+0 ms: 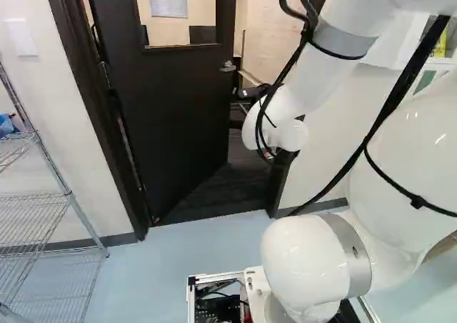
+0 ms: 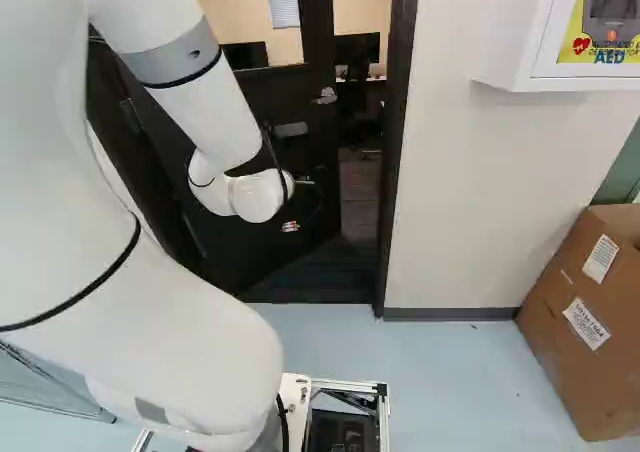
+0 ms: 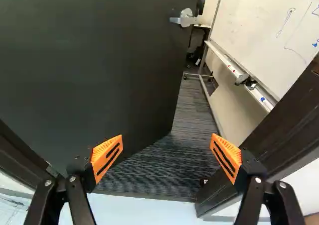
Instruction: Open the door and move inside
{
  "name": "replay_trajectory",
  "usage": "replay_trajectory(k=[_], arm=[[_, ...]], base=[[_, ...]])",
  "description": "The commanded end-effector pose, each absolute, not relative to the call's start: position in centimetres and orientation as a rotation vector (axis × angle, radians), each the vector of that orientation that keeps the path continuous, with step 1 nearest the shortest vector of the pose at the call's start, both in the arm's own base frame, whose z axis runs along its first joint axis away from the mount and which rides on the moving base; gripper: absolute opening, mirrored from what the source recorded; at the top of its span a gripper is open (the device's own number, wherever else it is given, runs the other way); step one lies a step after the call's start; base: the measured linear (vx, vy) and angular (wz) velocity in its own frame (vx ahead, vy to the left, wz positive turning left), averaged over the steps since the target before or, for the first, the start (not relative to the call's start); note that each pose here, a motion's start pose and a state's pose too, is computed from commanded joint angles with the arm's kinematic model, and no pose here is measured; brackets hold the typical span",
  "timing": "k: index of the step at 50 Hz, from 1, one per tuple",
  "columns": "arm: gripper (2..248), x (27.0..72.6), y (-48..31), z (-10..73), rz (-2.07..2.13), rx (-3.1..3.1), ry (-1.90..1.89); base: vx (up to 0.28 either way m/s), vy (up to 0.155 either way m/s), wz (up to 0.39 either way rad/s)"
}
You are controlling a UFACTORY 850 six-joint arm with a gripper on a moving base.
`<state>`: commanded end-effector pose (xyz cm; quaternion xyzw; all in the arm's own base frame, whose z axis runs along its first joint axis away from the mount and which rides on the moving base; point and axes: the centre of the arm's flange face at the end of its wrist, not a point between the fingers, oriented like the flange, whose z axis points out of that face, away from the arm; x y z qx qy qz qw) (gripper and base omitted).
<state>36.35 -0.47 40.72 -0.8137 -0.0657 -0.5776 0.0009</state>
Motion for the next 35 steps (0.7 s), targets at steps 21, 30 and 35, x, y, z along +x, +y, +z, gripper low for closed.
replay_trajectory(k=[21, 30, 35], arm=[[247, 36.35, -0.47, 40.72, -1.813, -2.555, -0.206], [247, 36.35, -0.47, 40.72, -1.813, -2.555, -0.206], [247, 36.35, -0.47, 40.72, -1.813, -2.555, -0.206]], base=[[0.044, 0.028, -0.005], [0.064, 0.064, 0.133], [0.061, 0.082, 0.228]])
